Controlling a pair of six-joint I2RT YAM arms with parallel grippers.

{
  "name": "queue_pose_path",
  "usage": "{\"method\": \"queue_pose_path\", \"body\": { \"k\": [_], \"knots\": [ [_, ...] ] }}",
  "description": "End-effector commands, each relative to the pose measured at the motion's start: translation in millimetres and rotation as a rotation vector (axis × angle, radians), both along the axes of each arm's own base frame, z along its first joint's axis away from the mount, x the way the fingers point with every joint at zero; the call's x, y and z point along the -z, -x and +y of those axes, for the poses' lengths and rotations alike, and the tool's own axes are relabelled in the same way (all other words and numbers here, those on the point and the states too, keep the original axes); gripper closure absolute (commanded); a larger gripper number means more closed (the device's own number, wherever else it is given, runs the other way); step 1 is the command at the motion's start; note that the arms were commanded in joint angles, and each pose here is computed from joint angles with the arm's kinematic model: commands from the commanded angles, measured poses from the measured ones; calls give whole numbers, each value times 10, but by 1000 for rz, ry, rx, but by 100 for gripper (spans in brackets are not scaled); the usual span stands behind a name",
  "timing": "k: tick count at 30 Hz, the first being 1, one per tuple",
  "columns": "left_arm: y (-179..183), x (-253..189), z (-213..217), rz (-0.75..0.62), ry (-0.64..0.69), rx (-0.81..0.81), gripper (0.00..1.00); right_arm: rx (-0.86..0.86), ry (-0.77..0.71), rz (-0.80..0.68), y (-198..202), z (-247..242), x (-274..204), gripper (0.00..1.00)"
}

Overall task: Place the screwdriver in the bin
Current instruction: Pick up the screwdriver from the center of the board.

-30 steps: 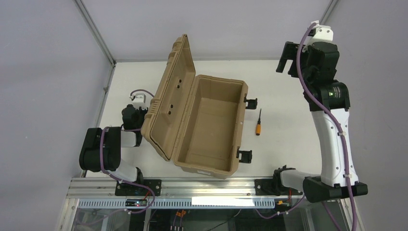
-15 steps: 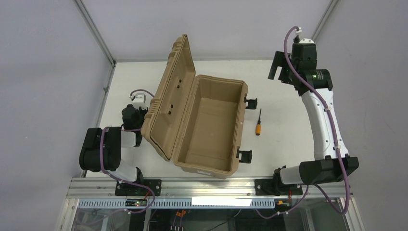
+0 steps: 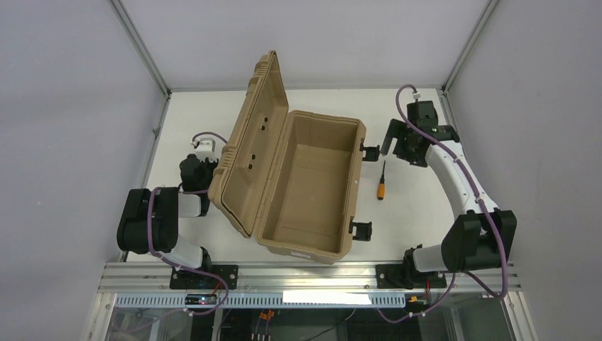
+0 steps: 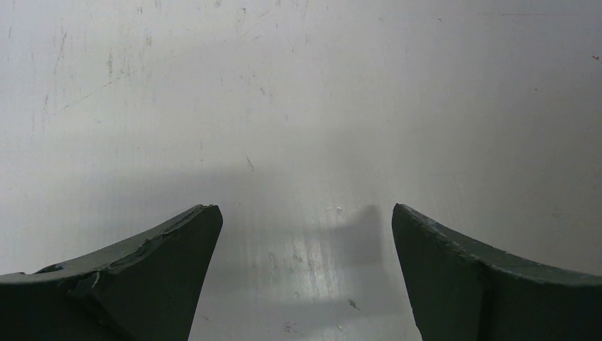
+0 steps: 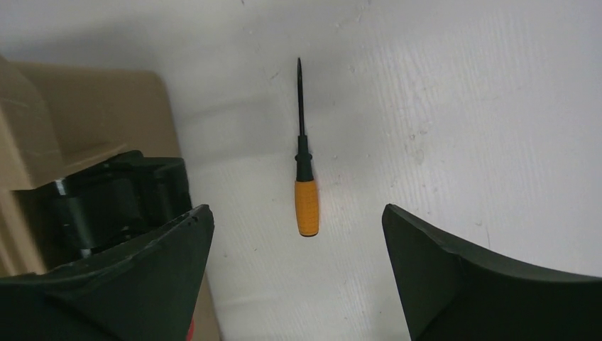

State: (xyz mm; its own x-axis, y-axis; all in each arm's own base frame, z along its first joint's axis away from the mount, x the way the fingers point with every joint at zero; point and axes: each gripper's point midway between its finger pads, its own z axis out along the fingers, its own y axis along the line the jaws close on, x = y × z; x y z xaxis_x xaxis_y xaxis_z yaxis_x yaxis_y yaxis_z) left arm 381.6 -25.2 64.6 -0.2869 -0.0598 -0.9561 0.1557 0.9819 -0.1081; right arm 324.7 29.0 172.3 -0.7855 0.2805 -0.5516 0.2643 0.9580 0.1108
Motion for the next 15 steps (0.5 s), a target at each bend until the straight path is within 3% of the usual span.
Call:
{"method": "queue_pose_path", "body": {
  "k": [1, 15],
  "knots": [
    [-71, -176, 2, -61, -15, -1, 1, 31, -66, -36, -53, 75, 151, 9],
    [-71, -176, 1, -61, -14, 0, 1, 19, -85, 139, 225, 201, 1129, 24]
  ]
}}
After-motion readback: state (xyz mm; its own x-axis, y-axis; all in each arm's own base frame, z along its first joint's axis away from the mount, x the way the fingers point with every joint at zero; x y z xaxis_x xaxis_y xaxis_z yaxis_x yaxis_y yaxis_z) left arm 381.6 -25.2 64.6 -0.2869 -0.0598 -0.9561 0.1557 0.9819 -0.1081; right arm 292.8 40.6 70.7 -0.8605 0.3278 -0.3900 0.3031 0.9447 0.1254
